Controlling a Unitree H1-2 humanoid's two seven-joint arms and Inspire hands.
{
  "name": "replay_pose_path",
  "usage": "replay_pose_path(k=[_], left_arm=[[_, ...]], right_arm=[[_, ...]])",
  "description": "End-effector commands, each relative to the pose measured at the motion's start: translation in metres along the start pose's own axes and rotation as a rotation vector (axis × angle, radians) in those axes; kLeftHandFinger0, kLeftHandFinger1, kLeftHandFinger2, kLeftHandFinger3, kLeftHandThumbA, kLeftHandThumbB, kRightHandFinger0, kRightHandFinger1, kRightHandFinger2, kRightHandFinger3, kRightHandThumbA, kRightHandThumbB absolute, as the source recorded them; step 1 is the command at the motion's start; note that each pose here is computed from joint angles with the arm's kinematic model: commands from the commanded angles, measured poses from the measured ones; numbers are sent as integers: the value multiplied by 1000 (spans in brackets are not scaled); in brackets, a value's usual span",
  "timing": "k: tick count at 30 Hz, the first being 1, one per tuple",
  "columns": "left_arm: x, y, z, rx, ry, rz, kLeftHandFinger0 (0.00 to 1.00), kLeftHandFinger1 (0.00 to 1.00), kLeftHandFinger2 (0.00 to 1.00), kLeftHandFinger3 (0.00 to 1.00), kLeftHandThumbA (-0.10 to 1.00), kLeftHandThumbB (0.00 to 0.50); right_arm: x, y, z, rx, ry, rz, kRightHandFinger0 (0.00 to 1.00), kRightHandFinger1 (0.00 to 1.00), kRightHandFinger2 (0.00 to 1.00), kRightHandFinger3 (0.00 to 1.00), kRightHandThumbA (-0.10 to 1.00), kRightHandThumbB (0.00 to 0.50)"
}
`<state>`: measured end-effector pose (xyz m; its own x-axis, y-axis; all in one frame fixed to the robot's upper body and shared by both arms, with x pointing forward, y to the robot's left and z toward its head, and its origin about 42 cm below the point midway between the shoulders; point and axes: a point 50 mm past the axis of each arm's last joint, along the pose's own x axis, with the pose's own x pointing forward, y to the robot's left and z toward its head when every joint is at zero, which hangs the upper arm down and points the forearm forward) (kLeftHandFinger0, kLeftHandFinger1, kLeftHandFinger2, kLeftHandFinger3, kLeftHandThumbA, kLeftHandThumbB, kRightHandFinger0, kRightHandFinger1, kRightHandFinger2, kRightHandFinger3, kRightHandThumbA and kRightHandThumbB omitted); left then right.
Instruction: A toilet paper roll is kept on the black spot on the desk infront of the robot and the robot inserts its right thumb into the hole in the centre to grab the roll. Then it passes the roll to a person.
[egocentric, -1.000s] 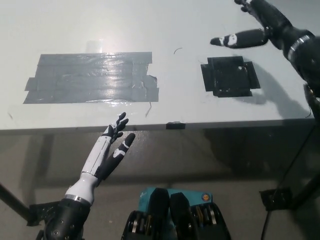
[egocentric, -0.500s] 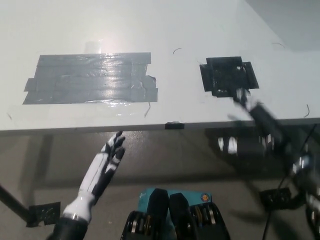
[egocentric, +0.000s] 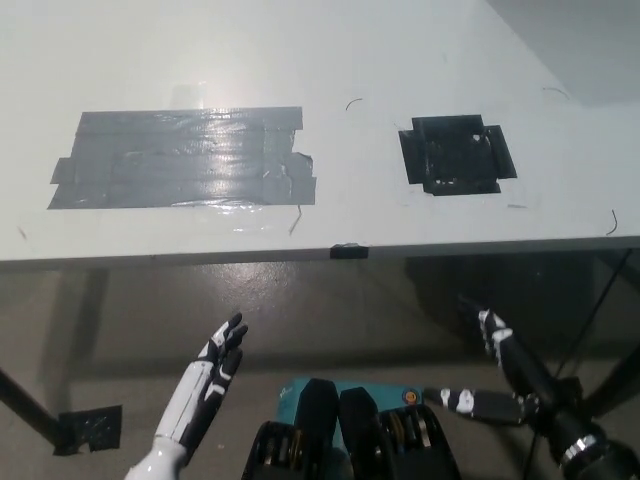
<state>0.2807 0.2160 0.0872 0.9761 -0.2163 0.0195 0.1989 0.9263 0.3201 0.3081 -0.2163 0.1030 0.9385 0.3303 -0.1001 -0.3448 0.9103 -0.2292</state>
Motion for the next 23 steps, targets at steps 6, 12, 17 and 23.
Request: replay_pose_path(k=[6,12,17,23], left_arm=[[-5,-1,3,11,-58,4,1000,1000,1000,1000,1000,169],[-2,1,4,13,-62,5,1000,1000,1000,1000,1000,151],[0,3,5,7,-65,9,1000,1000,1000,1000,1000,128],[-1,4,5,10,-61,18,1000,1000,1000,1000,1000,129]], right_arm=[[-1,3,-16,15,-82,-19,1000,1000,1000,1000,1000,317],[2,4,-19,4,-80,-18,1000,1000,1000,1000,1000,322],[5,2,-17,-8,-84,-19,1000,1000,1000,1000,1000,309],[7,2,-14,-43,-83,-13,1000,1000,1000,1000,1000,296]])
